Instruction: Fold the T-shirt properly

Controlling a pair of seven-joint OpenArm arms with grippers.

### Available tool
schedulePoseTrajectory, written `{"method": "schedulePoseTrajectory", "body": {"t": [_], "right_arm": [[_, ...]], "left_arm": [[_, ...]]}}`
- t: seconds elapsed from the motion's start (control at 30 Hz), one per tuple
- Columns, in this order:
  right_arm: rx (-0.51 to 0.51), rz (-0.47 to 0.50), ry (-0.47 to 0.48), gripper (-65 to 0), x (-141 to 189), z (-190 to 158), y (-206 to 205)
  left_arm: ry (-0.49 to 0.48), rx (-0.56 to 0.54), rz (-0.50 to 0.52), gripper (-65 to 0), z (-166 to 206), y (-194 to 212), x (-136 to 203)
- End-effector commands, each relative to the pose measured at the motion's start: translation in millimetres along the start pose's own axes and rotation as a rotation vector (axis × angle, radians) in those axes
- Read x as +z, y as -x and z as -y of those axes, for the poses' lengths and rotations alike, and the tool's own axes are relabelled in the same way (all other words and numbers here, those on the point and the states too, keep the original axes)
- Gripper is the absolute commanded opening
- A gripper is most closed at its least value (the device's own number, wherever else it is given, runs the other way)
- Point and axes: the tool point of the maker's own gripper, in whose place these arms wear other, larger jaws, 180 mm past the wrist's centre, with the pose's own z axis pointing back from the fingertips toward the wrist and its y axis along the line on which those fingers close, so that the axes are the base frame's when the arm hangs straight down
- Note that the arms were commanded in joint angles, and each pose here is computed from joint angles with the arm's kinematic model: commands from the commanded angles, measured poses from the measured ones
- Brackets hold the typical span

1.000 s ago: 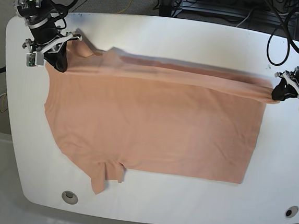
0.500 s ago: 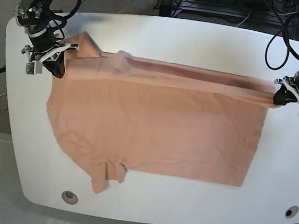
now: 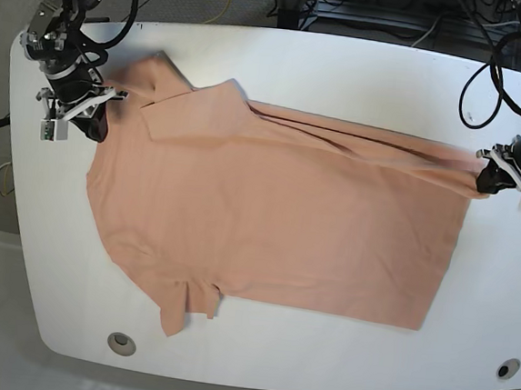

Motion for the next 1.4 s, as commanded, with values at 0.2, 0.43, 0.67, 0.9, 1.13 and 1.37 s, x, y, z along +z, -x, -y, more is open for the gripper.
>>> {"method": "schedulePoseTrajectory", "body": {"t": [0.2, 0.43, 0.67, 0.9, 1.13, 1.37], "right_arm": [[0.001, 0.083, -0.015, -65.0, -12, 0, -30], [0.029, 0.083, -0.016, -65.0, -11, -4, -33], [0.035, 0.081, -0.015, -65.0, -9, -5, -31], [0.04, 0.084, -0.011, -65.0, -6, -6, -31], [0.038, 0.088, -0.009, -65.0, -9, -4, -33], [-0.007, 0.113, -0.008, -65.0, -25, 3, -39]], "left_arm": [[-0.064, -0.023, 0.089, -65.0, -12, -40, 6], [-0.071, -0.045, 0.072, -65.0, -13, -41, 3], [-0.059, -0.059, 0.067, -65.0, -10, -40, 1], [-0.054, -0.057, 0.065, -65.0, -11, -38, 1], [-0.069, -0.058, 0.044, -65.0, -14, -31, -2], [-0.096, -0.059, 0.066, -65.0, -18, -42, -3]]}}
